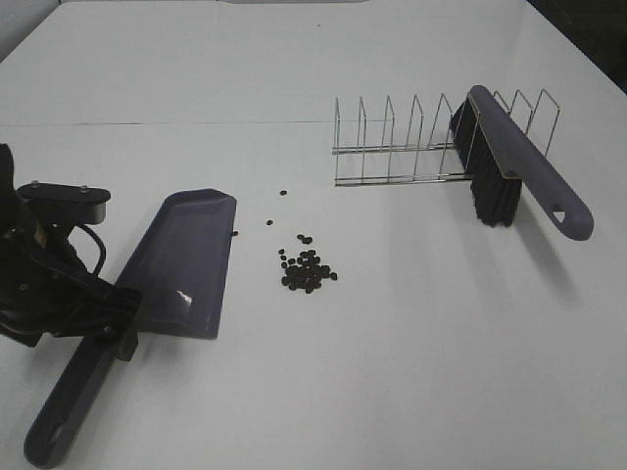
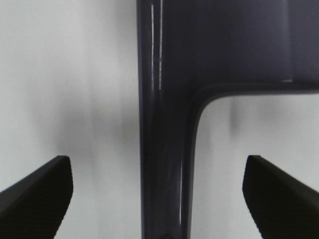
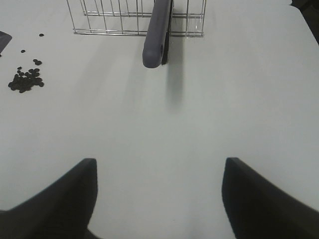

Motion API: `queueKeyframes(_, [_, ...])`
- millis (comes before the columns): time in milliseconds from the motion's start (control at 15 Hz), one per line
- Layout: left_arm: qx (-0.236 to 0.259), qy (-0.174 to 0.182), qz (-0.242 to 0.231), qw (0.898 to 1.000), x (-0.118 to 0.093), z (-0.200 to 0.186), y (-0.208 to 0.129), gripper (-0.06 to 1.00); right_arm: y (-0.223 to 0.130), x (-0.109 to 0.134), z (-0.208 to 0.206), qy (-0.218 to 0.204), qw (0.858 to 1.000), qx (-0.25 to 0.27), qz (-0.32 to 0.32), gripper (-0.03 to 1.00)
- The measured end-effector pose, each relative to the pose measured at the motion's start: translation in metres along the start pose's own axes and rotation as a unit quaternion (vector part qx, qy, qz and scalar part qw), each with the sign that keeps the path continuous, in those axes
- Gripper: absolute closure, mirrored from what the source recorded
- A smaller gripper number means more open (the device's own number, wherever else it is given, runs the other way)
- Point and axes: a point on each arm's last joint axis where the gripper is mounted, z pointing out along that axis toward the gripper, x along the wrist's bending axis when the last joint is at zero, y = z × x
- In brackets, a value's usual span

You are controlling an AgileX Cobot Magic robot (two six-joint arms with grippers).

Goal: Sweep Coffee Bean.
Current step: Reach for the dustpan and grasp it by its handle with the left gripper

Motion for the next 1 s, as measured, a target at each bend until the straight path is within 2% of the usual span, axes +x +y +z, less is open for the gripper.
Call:
queueKeyframes(400, [0.014,0.004,0.007,1.0,-0.003,0.029,0.012,0.24,0.0,0.0,0.0,0.0,1.0,0.0,0.0,0.35])
queueKeyframes(533, [0.009,0.003,0.007,1.0,-0.004,0.029,0.013,0.33,0.0,0.0,0.0,0.0,1.0,0.0,0.0,0.35])
queueKeyframes(733, [0.008,0.002,0.007,1.0,-0.004,0.029,0.013,0.56,0.0,0.0,0.0,0.0,1.0,0.0,0.0,0.35])
queueKeyframes(1000, [0.008,0.002,0.007,1.0,-0.004,0.029,0.013,0.62,0.0,0.0,0.0,0.0,1.0,0.0,0.0,0.35])
